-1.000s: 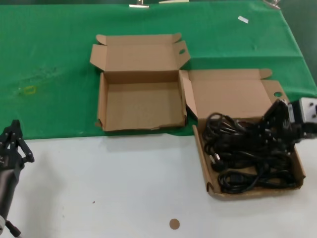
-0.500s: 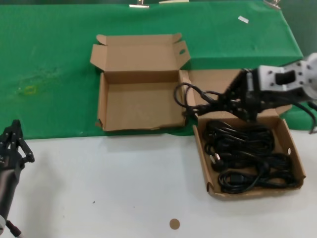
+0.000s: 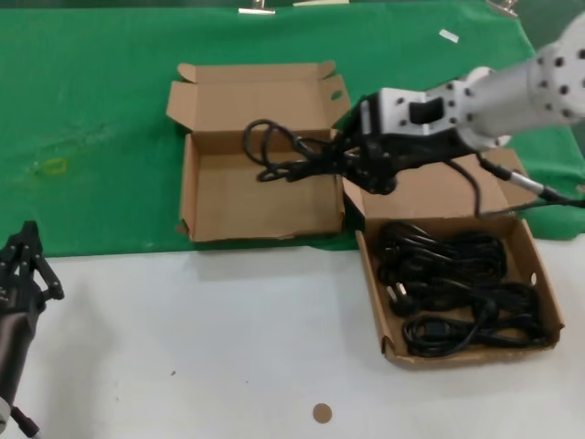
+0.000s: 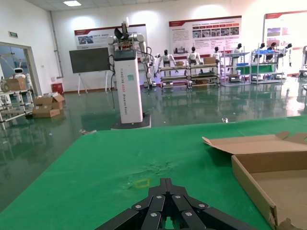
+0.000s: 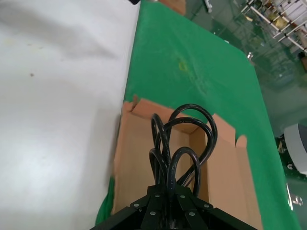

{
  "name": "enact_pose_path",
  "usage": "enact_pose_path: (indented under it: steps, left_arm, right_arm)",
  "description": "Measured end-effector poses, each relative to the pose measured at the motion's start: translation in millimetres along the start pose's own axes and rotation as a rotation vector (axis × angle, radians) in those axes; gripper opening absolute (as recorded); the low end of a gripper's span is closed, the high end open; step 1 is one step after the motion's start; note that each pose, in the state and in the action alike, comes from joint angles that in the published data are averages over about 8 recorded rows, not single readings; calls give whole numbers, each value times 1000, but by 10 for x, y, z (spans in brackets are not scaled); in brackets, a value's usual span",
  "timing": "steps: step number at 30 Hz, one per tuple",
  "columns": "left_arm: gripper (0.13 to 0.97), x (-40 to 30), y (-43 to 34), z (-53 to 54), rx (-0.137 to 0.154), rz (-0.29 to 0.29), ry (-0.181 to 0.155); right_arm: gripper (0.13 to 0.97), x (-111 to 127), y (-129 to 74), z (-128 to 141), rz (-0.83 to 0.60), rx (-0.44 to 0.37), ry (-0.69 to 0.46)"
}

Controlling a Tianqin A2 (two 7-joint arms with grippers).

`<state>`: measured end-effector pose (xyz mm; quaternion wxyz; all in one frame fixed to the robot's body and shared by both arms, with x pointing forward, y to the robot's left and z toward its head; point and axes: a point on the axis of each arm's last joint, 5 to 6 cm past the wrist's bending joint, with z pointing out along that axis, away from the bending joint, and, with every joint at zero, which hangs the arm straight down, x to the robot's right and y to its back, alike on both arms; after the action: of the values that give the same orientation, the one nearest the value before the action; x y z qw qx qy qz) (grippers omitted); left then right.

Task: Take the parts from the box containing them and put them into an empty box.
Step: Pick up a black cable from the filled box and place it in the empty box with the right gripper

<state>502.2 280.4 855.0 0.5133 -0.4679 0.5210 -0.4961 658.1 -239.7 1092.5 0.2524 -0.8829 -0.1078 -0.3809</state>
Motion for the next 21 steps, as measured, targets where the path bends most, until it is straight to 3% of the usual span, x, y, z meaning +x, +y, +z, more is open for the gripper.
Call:
enact_pose_path:
  steps: [9,21]
  left_arm:
    - [144,0,0,0,0,0,0]
    - [144,0,0,0,0,0,0]
  right_arm:
    - [156,100,-144,378,-3,27,14]
    - [155,215,-168,737,2,39,43]
